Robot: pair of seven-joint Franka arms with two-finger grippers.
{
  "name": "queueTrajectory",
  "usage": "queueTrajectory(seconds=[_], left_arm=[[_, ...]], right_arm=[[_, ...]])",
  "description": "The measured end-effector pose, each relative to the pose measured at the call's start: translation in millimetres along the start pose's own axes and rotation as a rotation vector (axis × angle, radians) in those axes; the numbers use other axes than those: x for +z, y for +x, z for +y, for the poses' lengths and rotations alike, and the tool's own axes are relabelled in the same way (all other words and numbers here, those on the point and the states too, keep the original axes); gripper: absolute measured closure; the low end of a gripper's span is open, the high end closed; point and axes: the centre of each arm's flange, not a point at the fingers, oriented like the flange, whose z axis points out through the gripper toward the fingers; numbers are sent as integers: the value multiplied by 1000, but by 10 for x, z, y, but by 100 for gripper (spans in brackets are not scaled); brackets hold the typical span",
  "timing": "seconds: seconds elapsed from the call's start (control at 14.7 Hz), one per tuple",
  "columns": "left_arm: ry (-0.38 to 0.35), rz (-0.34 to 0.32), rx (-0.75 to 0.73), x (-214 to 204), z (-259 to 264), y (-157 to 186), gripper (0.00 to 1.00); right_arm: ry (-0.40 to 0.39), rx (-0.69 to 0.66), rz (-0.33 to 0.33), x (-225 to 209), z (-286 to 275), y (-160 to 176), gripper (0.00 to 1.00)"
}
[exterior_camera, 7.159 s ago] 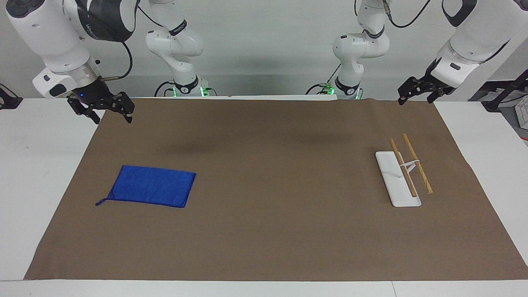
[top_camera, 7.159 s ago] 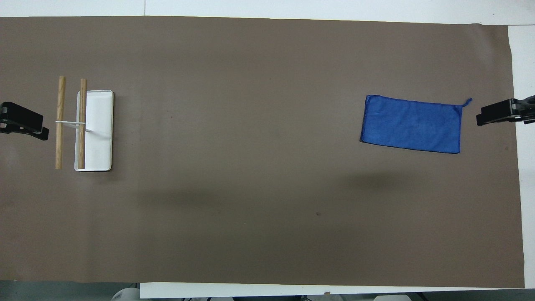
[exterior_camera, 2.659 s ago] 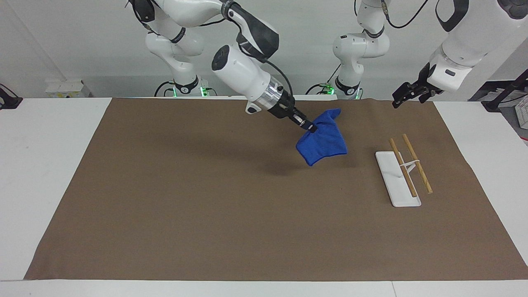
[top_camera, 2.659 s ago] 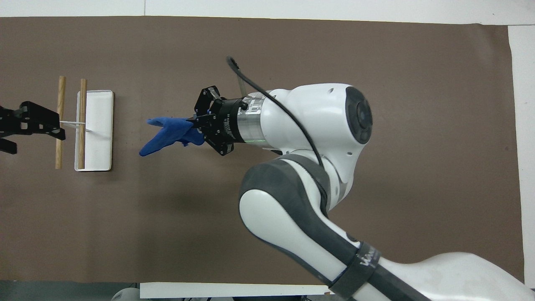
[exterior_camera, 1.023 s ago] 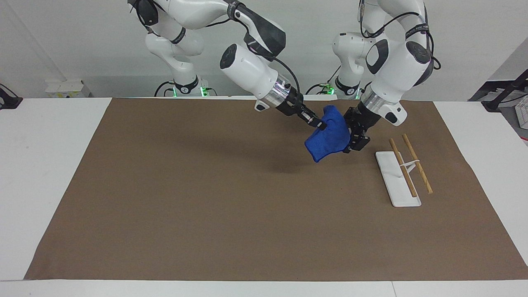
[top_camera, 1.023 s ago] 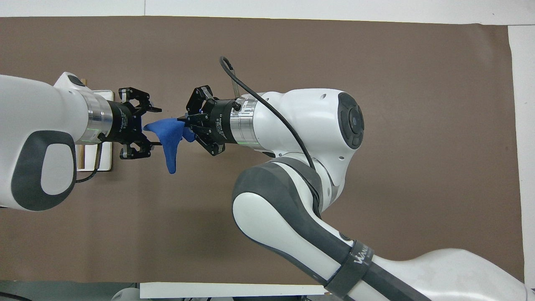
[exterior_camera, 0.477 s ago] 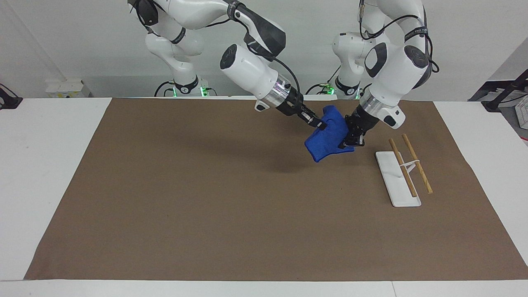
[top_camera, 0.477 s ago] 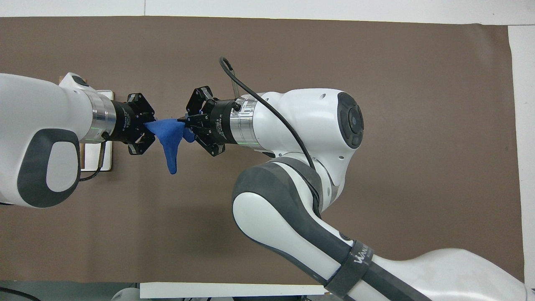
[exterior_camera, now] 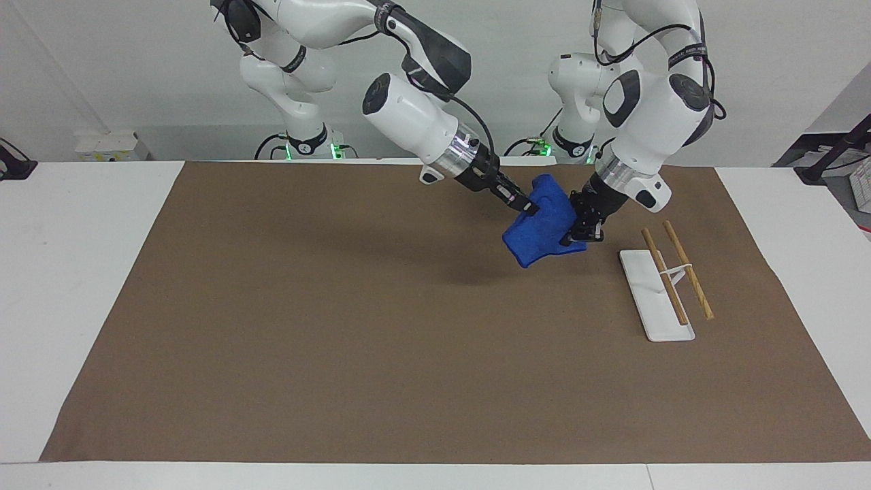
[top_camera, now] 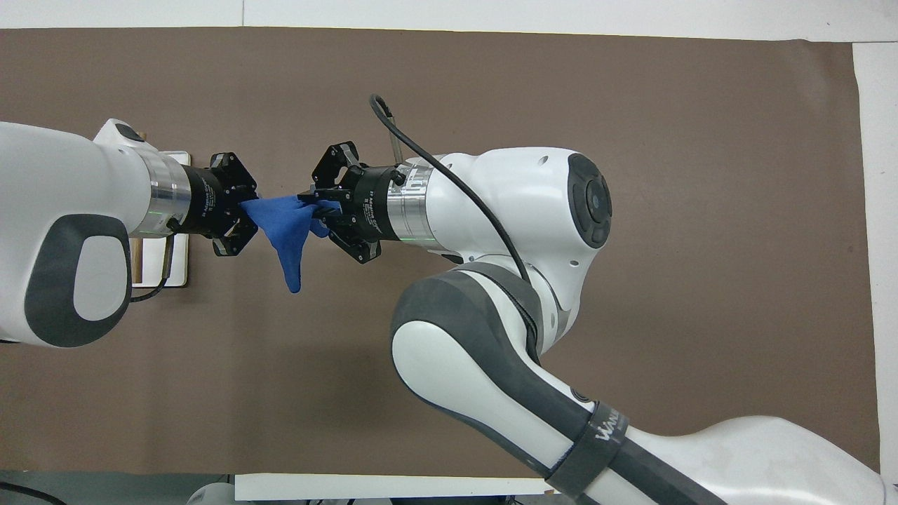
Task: Right arm passes towel to left arm to hang
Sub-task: 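Grasp the towel with the left gripper while the right gripper releases it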
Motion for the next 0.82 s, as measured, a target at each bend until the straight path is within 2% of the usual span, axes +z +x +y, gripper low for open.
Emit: queueTrajectory(seconds=[0.2, 0.41, 0.48, 0.68, 0.82], left_arm=[[-45, -5, 18, -57, 53, -11, 97], [-95, -2, 104, -110, 127, 72, 97], [-107, 4, 135, -130, 162, 163, 97], [-146, 27, 193, -220, 282, 548, 97], [-151, 42, 201, -261, 311, 821, 97]], right_arm=[[-9, -151, 23, 0, 7, 58, 39], [-34, -382, 84, -39, 52, 374, 7], [-44, -463, 112, -88, 59, 526, 0], [-130, -691, 182, -341, 112, 1071, 0], [-261, -827, 214, -675, 155, 1515, 0]])
